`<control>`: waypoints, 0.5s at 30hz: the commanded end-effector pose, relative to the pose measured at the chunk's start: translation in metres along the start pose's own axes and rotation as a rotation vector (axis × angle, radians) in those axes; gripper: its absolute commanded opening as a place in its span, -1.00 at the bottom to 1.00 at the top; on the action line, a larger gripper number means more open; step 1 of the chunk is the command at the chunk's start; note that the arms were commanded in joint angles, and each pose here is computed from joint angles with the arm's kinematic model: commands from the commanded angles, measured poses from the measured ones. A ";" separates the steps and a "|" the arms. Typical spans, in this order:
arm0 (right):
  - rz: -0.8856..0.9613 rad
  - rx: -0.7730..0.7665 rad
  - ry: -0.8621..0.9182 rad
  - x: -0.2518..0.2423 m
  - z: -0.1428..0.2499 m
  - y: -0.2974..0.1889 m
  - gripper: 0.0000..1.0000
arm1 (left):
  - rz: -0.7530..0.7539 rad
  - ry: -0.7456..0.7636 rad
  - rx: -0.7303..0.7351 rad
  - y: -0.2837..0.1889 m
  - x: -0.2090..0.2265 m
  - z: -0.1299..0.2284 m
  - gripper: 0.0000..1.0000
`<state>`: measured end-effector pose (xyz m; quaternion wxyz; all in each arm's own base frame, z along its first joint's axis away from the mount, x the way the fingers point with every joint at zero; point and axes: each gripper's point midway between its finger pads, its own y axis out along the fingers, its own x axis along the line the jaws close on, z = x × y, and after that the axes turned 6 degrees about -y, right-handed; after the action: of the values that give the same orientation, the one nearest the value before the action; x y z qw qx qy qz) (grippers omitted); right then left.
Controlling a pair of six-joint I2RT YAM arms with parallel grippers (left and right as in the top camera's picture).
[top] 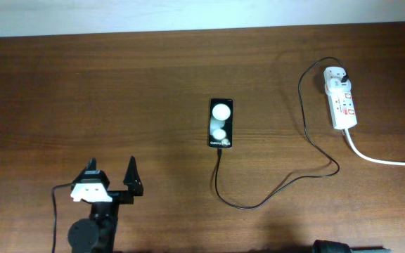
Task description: Plug charger to phone and switch on socket
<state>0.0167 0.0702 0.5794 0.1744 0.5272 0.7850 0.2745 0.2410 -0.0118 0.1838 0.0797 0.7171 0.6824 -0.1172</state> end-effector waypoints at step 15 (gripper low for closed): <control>-0.023 -0.032 -0.016 0.010 -0.008 -0.012 -0.46 | -0.015 0.049 0.032 0.006 0.009 0.026 0.98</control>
<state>0.0073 0.0719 0.5791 0.1836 0.5239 0.7837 0.2784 0.2454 -0.0118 0.1593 0.0584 0.7169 0.6847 -0.1175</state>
